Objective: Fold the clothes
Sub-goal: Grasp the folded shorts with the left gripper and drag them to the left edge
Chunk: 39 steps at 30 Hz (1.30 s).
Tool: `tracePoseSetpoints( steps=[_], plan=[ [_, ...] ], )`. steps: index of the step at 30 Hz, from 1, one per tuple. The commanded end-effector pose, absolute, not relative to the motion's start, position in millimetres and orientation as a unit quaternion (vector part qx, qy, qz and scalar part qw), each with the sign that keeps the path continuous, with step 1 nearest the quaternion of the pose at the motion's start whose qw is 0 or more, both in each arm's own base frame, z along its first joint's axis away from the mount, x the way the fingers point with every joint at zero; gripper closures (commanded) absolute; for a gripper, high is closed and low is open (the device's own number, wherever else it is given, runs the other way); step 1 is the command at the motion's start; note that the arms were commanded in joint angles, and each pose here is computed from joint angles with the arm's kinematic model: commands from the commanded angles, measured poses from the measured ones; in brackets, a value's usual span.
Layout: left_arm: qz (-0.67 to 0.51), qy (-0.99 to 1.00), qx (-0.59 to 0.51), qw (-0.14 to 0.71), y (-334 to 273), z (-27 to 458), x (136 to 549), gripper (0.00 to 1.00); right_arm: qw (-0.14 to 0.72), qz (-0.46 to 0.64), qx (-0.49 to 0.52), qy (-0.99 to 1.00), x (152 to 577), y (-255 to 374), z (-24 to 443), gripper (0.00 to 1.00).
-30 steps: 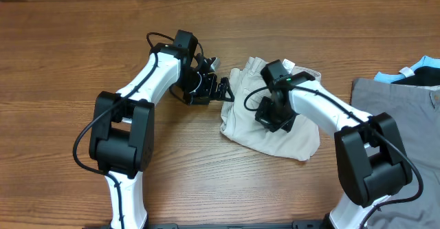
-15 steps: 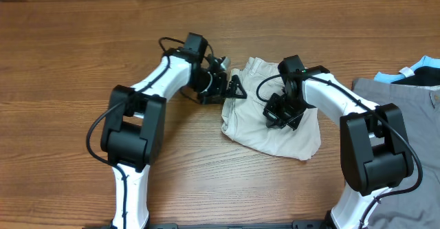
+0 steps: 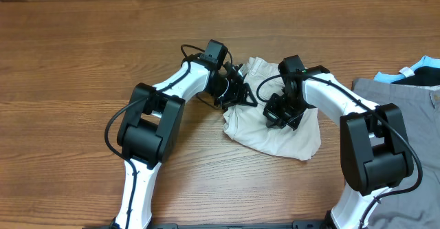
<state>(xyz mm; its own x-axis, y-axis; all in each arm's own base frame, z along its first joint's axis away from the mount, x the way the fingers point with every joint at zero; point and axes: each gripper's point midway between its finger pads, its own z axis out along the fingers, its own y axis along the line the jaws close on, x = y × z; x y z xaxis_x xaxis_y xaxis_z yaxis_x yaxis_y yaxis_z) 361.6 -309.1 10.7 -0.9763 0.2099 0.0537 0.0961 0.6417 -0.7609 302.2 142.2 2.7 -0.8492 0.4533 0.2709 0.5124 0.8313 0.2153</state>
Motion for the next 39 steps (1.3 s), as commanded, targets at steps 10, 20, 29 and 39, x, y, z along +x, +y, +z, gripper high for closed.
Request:
tracePoseSetpoints(
  steps=[10, 20, 29, 39],
  plan=[
    [0.398, -0.905, -0.126, 0.083, -271.5, 12.8, 355.2, 0.96, 0.079, -0.108, -0.201, -0.971, 284.8, 122.8, 30.8, 0.96],
    [0.406, -0.899, -0.126, -0.1, -185.0, 153.3, 422.8, 0.96, -0.095, -0.192, -0.164, -0.963, 283.0, 122.5, 164.8, 0.96],
    [0.288, -0.937, 0.099, -0.173, 10.0, 142.8, 465.2, 0.96, -0.111, -0.211, -0.161, -0.958, 271.2, 123.0, 185.0, 0.96],
    [0.312, -0.864, 0.39, -0.065, 153.9, 25.6, 433.2, 0.96, -0.11, -0.216, -0.168, -0.956, 271.4, 124.4, 185.8, 0.96]
  ],
)
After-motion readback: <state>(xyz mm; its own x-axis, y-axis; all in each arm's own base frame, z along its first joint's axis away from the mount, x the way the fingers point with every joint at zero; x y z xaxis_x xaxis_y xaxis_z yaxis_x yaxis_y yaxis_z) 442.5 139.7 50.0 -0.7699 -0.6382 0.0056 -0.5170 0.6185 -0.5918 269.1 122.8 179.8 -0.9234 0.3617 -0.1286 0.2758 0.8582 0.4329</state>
